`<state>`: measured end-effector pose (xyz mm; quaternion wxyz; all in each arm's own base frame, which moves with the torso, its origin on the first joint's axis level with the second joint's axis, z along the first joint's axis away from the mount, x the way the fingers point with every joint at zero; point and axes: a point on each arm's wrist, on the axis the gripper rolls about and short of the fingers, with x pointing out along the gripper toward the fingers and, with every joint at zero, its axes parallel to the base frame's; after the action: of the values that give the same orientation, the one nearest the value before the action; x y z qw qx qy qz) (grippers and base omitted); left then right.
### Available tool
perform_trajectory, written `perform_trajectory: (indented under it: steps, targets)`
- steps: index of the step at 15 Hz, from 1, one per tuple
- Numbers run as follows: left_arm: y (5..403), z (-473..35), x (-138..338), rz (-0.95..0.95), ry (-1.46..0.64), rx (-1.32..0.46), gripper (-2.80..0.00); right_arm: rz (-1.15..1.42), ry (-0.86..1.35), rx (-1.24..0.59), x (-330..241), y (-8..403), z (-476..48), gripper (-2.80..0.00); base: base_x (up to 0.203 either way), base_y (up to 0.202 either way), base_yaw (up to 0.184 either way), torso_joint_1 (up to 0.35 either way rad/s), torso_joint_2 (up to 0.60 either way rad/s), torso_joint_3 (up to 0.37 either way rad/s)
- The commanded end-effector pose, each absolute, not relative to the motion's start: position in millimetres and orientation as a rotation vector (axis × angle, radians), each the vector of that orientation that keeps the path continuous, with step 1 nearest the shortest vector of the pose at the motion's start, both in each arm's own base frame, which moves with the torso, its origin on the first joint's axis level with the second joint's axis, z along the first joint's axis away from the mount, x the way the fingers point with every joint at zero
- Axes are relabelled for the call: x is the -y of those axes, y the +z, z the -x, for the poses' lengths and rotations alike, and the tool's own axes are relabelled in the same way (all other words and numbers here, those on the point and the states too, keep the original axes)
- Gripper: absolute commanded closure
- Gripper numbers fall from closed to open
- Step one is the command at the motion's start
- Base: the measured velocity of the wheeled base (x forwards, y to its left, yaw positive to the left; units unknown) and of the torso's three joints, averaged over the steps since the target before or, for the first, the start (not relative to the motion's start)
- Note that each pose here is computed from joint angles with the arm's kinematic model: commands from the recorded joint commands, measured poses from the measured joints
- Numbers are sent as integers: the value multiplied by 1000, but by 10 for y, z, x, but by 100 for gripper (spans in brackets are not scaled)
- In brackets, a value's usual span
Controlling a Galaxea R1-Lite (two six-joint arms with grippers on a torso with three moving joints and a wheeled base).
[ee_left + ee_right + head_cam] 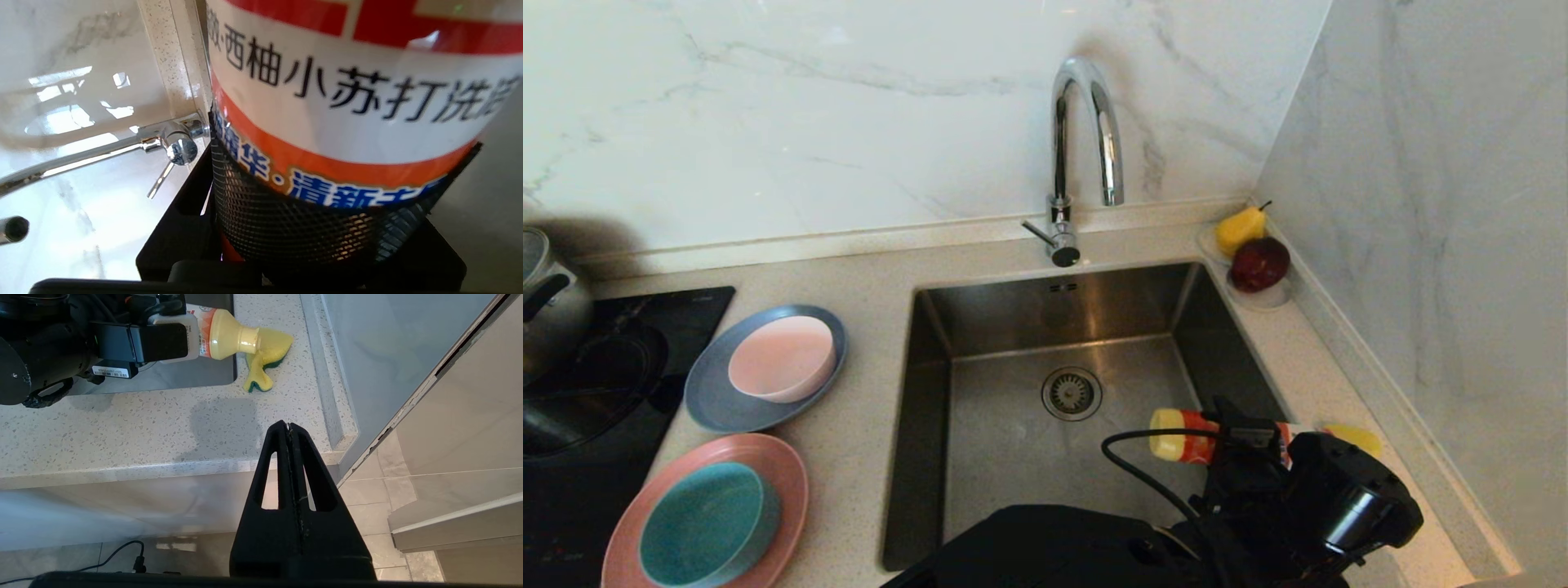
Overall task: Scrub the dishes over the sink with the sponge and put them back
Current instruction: Place the dish soap on the table
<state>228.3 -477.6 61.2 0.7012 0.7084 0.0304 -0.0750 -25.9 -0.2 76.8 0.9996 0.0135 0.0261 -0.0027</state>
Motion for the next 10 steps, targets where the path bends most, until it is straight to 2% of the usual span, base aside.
perform_trajectory:
  steps: [1, 4, 10]
  targets:
    - [664, -2271, 4772, -1559, -159, -65, 0, -27, -5, -52, 2, 768, 260, 0, 0, 0, 0, 0, 0, 0]
    - [834, -2268, 4768, -1459, -142, -37, 0, -27, -5, -52, 2, 768, 260, 0, 0, 0, 0, 0, 0, 0]
    - [1369, -2232, 4699, -1043, -151, 37, 0, -27, -5, -52, 2, 768, 260, 0, 0, 0, 0, 0, 0, 0]
